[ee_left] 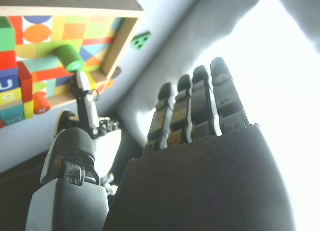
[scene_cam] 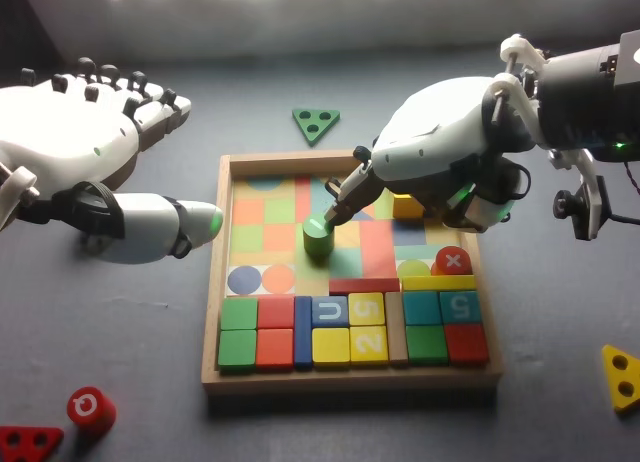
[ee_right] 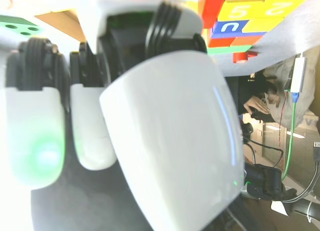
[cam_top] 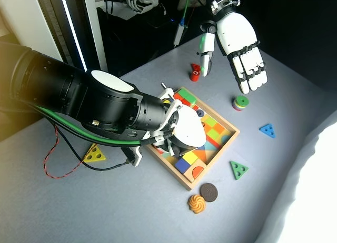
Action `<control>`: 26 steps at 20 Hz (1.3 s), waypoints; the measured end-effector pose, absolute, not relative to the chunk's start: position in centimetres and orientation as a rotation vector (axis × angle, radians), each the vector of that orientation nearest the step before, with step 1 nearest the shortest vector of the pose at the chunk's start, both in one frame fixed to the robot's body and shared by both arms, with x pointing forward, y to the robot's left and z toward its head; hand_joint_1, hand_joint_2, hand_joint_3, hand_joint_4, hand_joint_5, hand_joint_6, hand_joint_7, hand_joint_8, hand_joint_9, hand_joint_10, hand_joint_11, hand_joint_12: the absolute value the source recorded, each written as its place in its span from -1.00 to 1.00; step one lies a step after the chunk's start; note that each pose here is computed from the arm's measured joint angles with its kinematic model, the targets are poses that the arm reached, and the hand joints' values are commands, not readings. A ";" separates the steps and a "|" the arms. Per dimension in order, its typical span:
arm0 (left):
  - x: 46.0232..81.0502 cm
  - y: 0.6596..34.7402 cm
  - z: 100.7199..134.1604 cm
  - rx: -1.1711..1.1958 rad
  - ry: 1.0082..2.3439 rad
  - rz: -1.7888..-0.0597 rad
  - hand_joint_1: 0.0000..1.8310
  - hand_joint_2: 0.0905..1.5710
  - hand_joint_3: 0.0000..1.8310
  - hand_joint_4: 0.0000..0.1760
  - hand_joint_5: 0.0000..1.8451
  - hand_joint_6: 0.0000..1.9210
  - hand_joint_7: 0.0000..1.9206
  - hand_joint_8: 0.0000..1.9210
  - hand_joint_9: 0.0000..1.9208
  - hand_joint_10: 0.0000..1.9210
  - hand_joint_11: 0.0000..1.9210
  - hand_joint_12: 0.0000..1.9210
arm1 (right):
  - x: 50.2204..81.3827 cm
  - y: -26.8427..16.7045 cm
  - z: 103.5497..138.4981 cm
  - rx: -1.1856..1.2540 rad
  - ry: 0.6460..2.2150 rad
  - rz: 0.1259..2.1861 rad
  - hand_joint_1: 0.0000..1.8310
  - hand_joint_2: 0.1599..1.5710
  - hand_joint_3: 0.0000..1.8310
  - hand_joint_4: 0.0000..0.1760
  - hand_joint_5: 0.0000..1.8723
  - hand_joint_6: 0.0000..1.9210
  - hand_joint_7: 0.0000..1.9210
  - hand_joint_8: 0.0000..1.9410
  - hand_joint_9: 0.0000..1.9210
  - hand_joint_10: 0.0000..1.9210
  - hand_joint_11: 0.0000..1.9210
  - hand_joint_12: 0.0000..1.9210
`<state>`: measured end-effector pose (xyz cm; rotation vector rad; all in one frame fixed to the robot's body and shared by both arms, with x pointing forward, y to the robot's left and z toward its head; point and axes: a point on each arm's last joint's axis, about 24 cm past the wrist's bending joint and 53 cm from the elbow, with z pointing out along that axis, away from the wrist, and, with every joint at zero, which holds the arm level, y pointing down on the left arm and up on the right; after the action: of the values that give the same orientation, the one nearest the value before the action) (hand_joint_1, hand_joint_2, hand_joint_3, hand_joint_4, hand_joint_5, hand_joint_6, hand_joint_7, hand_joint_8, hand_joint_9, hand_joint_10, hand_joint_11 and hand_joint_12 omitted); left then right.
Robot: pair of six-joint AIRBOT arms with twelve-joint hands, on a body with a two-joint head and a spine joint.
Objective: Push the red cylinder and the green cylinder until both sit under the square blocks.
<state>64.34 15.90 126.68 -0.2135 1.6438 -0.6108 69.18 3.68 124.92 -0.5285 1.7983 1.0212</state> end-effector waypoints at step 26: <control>64.4 16.1 126.9 -0.235 1.639 -0.613 -1.00 0.55 -1.00 -1.00 -1.00 -1.00 -1.00 -1.00 -1.00 -1.00 -1.00 -0.99 | 68.1 2.7 123.1 -0.543 1.843 1.029 1.00 -0.04 -0.14 -1.00 -0.58 -0.99 0.85 1.00 1.00 1.00 1.00 1.00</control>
<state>64.41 16.14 126.85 -0.2350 1.6390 -0.6126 68.08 2.65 123.09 -0.5432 1.8428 1.0291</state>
